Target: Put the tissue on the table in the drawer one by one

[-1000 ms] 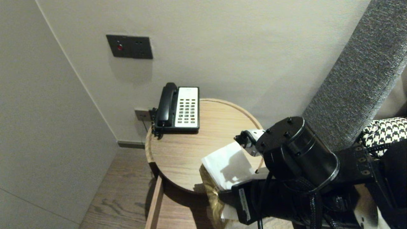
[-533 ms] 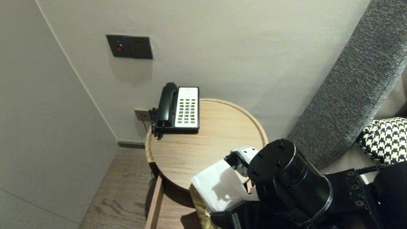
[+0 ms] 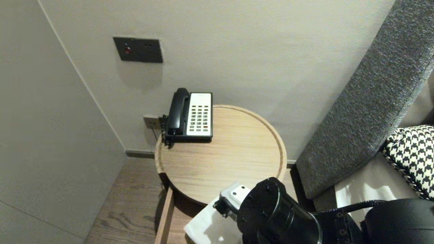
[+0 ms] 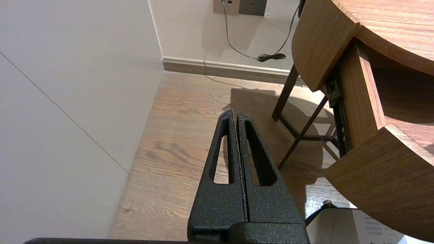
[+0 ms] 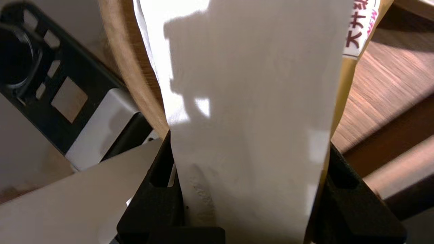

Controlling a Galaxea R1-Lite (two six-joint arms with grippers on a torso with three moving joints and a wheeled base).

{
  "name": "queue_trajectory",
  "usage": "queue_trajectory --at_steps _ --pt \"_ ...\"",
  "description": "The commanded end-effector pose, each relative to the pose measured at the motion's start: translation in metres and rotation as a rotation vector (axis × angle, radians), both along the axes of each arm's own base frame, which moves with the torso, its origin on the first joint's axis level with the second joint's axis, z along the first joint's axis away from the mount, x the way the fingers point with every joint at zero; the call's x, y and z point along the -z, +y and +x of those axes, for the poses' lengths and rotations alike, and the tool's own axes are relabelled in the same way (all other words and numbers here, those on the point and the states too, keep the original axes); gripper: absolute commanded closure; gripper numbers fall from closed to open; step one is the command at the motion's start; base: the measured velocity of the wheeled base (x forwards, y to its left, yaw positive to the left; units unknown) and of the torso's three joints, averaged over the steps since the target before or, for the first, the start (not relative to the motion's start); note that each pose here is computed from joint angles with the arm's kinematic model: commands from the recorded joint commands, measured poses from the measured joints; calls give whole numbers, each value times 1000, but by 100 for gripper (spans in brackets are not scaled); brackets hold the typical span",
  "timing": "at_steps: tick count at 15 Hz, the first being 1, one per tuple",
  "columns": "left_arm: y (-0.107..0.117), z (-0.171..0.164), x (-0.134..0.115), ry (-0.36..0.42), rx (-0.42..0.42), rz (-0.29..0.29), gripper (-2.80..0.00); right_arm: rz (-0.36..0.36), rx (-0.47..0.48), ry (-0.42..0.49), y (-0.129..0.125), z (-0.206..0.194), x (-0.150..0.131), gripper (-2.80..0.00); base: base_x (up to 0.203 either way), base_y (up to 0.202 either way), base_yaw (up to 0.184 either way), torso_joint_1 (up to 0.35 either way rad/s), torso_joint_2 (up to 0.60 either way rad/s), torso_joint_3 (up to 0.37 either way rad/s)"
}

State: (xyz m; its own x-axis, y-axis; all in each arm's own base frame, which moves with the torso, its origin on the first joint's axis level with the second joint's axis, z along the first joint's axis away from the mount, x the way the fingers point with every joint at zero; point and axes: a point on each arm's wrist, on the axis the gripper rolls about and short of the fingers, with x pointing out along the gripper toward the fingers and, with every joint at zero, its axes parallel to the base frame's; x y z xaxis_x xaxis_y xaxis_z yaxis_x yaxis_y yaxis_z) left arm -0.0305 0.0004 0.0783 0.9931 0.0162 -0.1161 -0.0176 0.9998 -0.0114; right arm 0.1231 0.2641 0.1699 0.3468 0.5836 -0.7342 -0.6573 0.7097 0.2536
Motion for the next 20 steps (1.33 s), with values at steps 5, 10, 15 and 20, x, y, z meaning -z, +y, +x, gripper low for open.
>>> queue_trajectory --at_steps 5,10,15,20 --pt "0 0 0 1 -1 0 0 -71 -68 -7 28 4 25 0 0 0 0 0 0 0" --pt "0 0 0 0 -1 0 0 -74 -127 -46 31 5 21 0 0 0 0 0 0 0" --pt "0 0 0 0 -1 0 0 -4 -188 3 39 26 14 0 0 0 0 0 0 0" --pt "0 0 0 0 -1 0 0 -22 -201 6 38 48 16 0 0 0 0 0 0 0"
